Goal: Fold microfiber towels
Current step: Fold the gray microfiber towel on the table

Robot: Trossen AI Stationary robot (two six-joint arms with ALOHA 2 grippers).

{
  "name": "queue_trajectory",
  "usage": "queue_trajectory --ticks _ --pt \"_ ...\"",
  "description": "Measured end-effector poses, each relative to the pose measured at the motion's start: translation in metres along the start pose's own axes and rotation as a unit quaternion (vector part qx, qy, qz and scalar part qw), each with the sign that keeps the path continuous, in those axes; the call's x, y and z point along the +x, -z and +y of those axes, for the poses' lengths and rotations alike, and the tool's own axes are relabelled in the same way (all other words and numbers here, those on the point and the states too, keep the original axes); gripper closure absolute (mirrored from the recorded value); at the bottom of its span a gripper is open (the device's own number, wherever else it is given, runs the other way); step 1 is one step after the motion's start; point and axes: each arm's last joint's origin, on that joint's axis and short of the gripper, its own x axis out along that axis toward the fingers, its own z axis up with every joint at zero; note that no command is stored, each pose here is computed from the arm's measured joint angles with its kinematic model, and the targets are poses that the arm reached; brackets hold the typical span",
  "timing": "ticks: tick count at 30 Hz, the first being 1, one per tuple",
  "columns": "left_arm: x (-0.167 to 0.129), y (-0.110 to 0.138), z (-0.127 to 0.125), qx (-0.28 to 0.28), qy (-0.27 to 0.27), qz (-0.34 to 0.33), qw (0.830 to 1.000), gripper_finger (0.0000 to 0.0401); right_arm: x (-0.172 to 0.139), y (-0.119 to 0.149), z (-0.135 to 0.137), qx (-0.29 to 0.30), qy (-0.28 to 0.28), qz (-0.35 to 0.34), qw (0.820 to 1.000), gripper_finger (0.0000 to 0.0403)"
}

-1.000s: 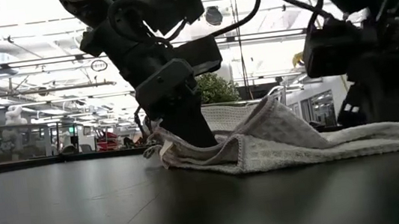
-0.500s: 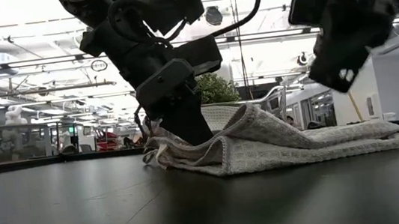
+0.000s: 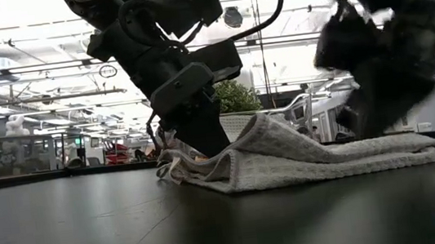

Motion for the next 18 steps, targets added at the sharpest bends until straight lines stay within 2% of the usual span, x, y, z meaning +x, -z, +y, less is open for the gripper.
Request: queue_trajectory --ticks 3,5,10,18 --pt "0.000 0.000 0.000 0.000 0.000 0.000 1.000 0.0398 -0.007 -0.019 0.005 -0.052 -0.001 -0.095 0.994 0.0403" --pt "0.000 0.000 0.000 0.000 0.000 0.001 1.000 0.0393 -0.009 -0.026 0.005 -0.086 0.018 -0.135 0.987 0.0403" --pt "0.000 0.000 0.000 0.000 0.000 0.001 1.000 0.0386 -0.003 -0.026 -0.012 -0.142 0.098 -0.133 0.976 0.0403" --pt "0.000 0.000 0.000 -0.004 0.000 0.001 1.000 0.0393 0.023 -0.023 -0.048 -0.137 0.133 -0.131 0.973 0.0403"
